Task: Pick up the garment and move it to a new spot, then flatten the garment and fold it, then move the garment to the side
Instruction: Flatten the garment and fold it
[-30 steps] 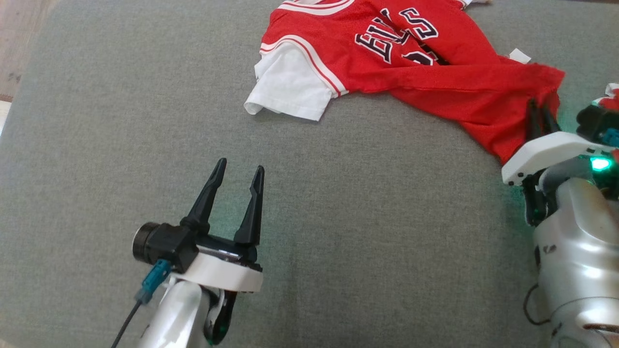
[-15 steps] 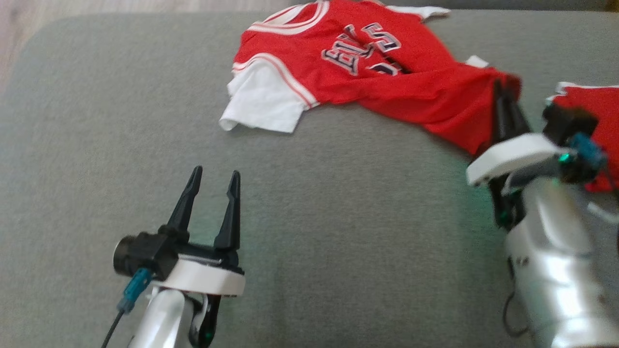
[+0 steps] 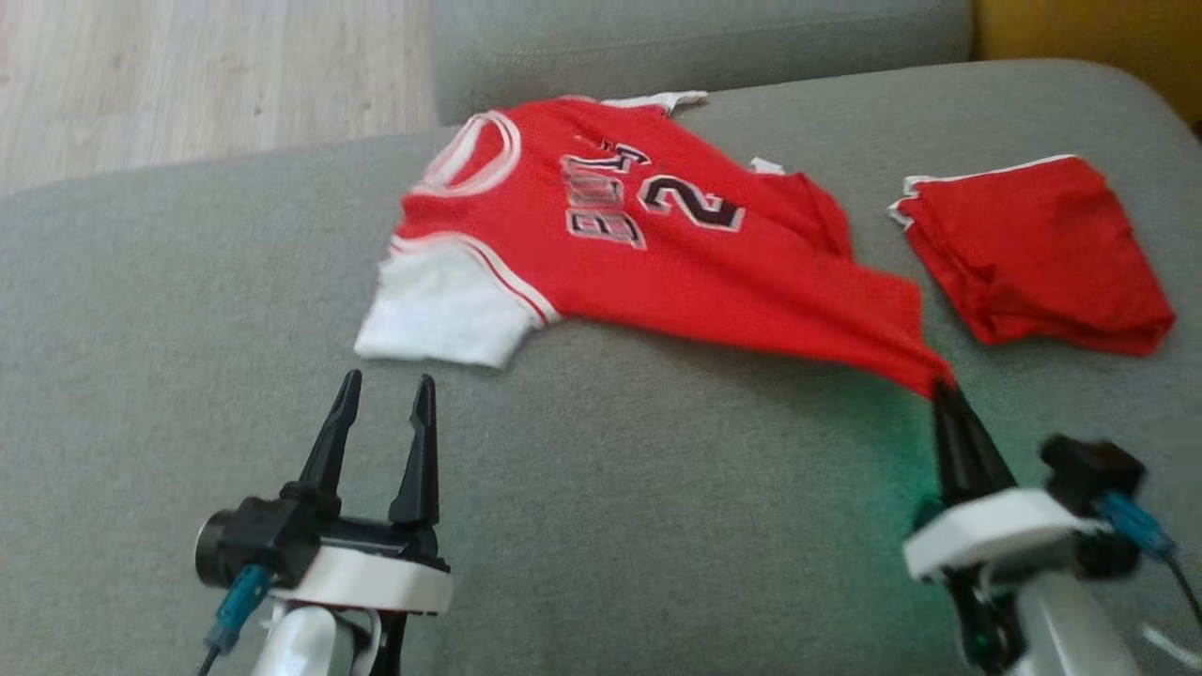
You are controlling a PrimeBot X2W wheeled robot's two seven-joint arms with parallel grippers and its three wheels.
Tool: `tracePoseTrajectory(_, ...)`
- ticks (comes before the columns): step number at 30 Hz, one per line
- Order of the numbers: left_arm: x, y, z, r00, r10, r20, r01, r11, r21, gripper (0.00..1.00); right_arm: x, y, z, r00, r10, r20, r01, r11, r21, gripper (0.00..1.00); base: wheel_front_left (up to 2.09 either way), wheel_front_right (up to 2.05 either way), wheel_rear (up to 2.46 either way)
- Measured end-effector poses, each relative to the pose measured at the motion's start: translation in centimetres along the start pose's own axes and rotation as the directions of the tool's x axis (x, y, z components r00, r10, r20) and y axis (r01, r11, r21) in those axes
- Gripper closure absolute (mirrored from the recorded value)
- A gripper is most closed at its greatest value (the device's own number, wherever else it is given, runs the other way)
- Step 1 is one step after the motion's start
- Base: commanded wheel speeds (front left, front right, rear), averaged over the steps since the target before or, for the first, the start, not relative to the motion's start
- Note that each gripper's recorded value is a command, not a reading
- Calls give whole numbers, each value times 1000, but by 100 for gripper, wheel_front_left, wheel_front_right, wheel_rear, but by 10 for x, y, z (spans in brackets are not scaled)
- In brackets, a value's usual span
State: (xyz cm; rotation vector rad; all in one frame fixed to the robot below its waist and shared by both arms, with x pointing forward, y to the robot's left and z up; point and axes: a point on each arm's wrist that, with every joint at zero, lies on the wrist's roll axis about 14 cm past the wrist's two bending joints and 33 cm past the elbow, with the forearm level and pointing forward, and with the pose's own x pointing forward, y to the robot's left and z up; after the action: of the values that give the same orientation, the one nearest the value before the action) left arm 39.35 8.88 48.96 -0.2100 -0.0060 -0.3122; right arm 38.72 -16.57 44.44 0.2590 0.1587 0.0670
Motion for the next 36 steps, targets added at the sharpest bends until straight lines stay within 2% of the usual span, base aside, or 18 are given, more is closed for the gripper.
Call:
tracePoseTrajectory(4, 1, -6, 5, 1000, -18, 13, 18, 1000, 3, 0, -25, -36, -3, 993, -115, -10, 115, 993, 2, 100, 0, 0, 0)
tracePoseTrajectory(7, 1, -7, 6, 1000, -20, 16, 20, 1000, 3, 0, -27, -46, 5, 989, -146, -1, 146, 989, -8, 100, 0, 0, 0)
tracePoseTrajectory(8, 1, -7, 5, 1000, -19, 15, 19, 1000, 3, 0, -26, -47, 7, 989, -146, -1, 146, 989, -35, 100, 0, 0, 0)
tracePoseTrajectory(16, 2, -5, -6, 1000, -15, -17, 15, 1000, -4, 0, -22, -44, 0, 990, -137, -28, 136, 990, -42, 100, 0, 0, 0)
tracePoseTrajectory(27, 30, 11, -27, 996, -7, -88, 12, 998, 57, 0, -17, -38, -12, 992, -115, -49, 112, 992, -62, 100, 0, 0, 0)
tracePoseTrajectory(36, 50, 44, -69, 952, 49, -303, -3, 988, 152, 0, -6, -38, -11, 993, -108, -38, 106, 992, -66, 100, 0, 0, 0)
